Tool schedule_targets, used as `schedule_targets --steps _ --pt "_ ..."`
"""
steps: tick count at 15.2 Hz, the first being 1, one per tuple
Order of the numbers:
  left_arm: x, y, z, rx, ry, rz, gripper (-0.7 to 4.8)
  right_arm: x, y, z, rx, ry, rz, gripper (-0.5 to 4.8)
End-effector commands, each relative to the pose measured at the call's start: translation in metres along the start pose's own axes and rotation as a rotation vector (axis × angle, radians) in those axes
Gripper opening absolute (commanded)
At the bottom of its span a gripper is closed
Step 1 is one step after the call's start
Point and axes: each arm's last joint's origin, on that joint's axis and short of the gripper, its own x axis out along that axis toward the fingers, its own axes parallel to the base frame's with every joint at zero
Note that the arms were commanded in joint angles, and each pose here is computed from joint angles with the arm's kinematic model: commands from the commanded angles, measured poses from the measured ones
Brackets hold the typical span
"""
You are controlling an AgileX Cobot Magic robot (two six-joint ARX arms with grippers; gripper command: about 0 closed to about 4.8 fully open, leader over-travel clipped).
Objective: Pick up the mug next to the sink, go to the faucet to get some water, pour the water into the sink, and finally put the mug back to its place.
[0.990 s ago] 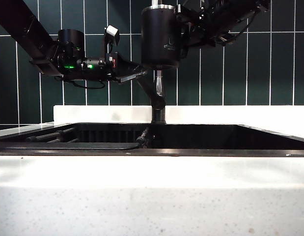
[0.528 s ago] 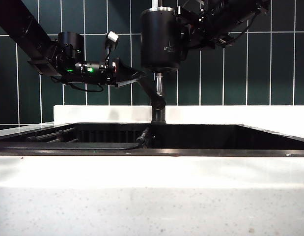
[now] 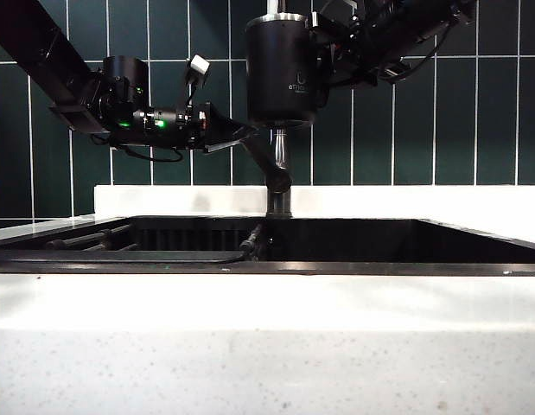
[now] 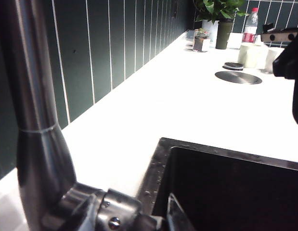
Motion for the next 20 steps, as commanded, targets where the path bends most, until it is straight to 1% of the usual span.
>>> schedule_targets --steps 1,3,4,5,6,7,8,9,11,12,13,14,15,17,18,20 --pt "-0.001 0.005 0.005 0.025 0.008 0.212 1.83 -0.004 0.003 0.012 -0.009 -0.066 0.017 -0.01" --pt "-0.001 0.007 0.005 0.019 0.01 0.269 1.82 -0.004 0.003 0.012 -0.009 -0.066 0.017 -0.01" --pt "-0.001 0.006 0.005 0.009 0.008 0.256 1.82 -0.004 0.003 0.012 -0.009 -0.065 0.017 -0.01" --pt "-0.001 0.005 0.006 -0.01 0.001 0.211 1.82 -0.004 0.003 0.012 -0.01 -0.065 0.017 -0.01" --pt "0.0 0.002 0.009 -0.012 -0.009 0.125 1.82 -0.004 0.003 0.012 -0.017 -0.065 0.016 -0.01" --pt "-0.001 0.0 0.014 -0.027 -0.014 0.086 1.78 -0.004 0.002 0.012 -0.032 -0.066 0.012 -0.01" --pt "-0.001 -0.003 0.022 -0.036 -0.022 0.07 1.78 -0.005 -0.001 0.012 -0.04 -0.067 0.003 -0.01" --pt "-0.001 -0.009 0.038 -0.05 -0.031 0.056 1.79 -0.006 -0.004 0.011 -0.081 -0.057 -0.017 -0.01" --pt "-0.006 -0.017 0.06 -0.053 -0.024 0.06 1.79 -0.008 -0.01 0.009 -0.149 -0.026 -0.066 -0.01" --pt "-0.01 -0.024 0.079 -0.042 -0.023 0.079 1.79 -0.011 -0.016 0.008 -0.215 0.006 -0.114 -0.01" --pt "-0.015 -0.031 0.101 -0.007 -0.033 0.144 1.79 -0.014 -0.023 0.007 -0.312 0.042 -0.182 -0.01" --pt "-0.018 -0.034 0.112 0.011 -0.044 0.181 1.79 -0.017 -0.028 0.007 -0.375 0.053 -0.222 -0.01" --pt "-0.02 -0.036 0.118 0.016 -0.048 0.201 1.79 -0.018 -0.03 0.008 -0.451 0.063 -0.239 -0.01" --pt "-0.023 -0.038 0.124 -0.02 -0.03 0.312 1.79 -0.019 -0.031 0.009 -0.716 0.1 -0.252 -0.01" --pt "-0.024 -0.037 0.124 -0.038 -0.023 0.354 1.79 -0.019 -0.031 0.008 -0.791 0.112 -0.25 -0.01" --pt "-0.024 -0.036 0.12 -0.089 -0.004 0.387 1.79 -0.019 -0.031 0.008 -0.933 0.144 -0.268 -0.01"
